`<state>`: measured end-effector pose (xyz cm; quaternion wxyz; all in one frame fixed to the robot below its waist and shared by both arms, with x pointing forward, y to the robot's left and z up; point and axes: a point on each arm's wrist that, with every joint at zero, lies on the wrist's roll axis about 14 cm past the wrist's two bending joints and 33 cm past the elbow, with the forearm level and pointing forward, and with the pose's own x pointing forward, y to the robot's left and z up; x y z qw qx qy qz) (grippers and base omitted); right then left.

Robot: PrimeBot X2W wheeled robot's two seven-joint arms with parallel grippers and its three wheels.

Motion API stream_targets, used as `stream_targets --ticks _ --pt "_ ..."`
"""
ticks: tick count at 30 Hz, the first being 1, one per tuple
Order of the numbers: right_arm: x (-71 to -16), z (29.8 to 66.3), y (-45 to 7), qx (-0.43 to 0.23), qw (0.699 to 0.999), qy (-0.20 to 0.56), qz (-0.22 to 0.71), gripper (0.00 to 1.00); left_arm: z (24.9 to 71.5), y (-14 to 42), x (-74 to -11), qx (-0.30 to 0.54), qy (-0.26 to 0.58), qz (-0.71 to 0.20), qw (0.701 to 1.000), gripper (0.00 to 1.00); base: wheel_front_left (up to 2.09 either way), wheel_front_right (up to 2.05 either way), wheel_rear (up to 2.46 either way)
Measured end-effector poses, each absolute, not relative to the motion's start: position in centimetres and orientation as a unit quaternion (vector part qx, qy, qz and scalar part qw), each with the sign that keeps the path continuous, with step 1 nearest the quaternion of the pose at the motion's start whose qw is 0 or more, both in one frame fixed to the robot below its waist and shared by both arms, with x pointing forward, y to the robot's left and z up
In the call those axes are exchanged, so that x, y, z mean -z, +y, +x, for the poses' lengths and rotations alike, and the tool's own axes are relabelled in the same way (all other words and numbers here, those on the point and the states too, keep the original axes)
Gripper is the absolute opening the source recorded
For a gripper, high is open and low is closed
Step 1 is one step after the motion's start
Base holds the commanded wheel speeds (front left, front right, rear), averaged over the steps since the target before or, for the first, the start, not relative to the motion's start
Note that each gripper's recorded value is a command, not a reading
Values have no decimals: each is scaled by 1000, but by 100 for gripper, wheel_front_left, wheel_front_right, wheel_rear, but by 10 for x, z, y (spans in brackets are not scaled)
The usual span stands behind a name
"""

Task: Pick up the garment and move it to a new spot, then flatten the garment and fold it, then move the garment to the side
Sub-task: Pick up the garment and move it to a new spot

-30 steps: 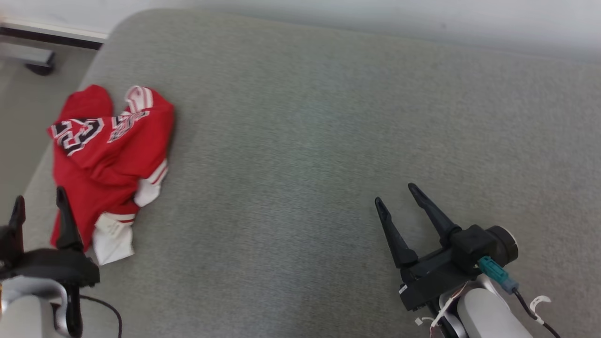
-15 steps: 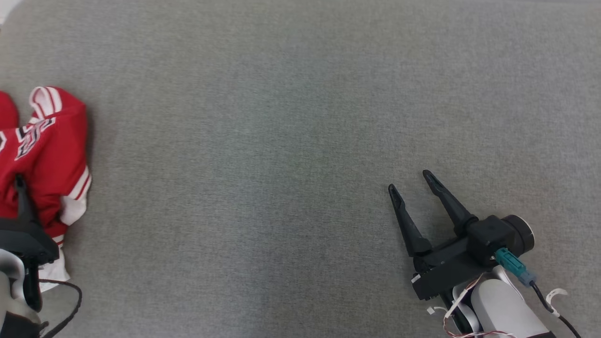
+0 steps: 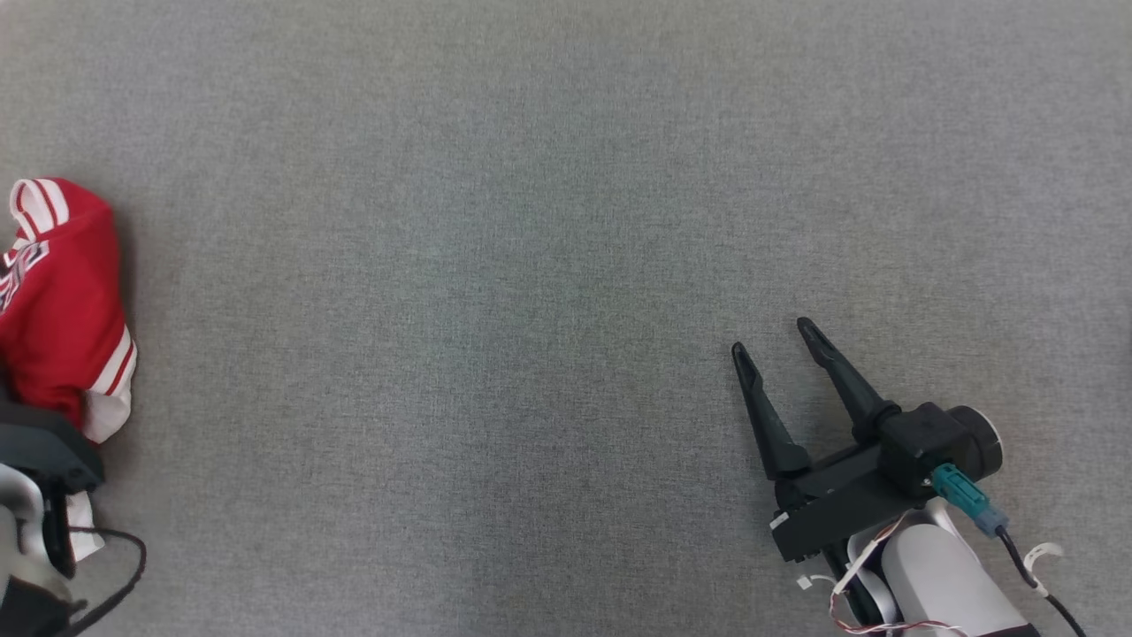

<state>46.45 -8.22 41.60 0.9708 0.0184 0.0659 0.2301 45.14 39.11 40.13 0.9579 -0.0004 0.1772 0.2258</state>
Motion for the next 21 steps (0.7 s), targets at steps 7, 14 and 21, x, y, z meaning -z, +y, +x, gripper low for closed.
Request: stream_targets --ticks 7,14,21 --pt "-431 461 -77 -220 973 52 34 100 484 382 -461 -185 93 18 978 0 0 0 0" --pt "-446 453 -83 -199 978 40 48 100 521 337 -534 -115 -18 22 993 0 0 0 0" --pt "-456 445 -105 -160 985 33 55 100 547 259 -569 -30 -83 -26 996 0 0 0 0"
